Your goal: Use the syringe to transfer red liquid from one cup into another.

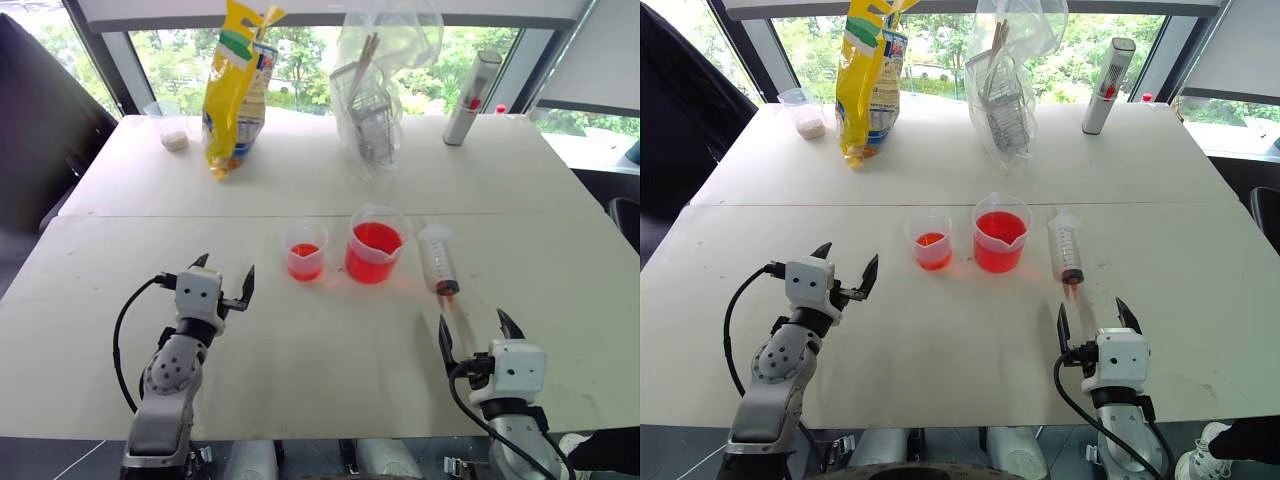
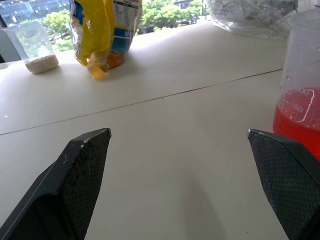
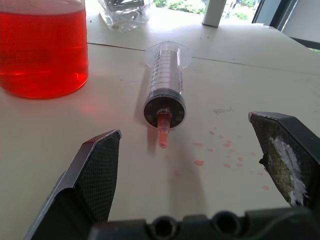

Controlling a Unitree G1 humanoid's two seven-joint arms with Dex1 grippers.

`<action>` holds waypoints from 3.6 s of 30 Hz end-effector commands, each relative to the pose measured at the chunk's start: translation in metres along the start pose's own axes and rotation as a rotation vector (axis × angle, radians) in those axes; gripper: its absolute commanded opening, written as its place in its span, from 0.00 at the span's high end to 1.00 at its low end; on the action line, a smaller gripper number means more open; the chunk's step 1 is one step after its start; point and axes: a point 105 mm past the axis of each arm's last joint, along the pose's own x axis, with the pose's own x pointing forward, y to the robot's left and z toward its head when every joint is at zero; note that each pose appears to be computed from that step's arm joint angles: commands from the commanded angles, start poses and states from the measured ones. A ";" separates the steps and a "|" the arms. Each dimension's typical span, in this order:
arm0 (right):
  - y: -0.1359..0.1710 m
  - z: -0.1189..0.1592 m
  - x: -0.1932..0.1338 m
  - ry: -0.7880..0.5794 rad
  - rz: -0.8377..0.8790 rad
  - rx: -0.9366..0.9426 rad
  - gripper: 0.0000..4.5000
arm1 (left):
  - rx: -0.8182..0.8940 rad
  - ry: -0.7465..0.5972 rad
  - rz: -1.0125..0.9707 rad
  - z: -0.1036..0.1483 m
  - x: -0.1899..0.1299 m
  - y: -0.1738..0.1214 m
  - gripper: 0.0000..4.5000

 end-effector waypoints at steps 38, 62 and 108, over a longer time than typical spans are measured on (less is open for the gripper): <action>-0.005 0.047 0.009 -0.118 0.181 -0.042 0.02 | 0.021 -0.107 -0.164 0.031 0.015 0.002 0.00; -0.066 0.133 0.122 0.537 0.546 0.229 0.02 | 0.159 0.052 -1.180 0.115 0.064 0.000 0.00; -0.078 0.133 0.158 0.411 0.376 -0.198 0.69 | 0.200 -0.169 -1.291 0.166 0.075 -0.032 0.00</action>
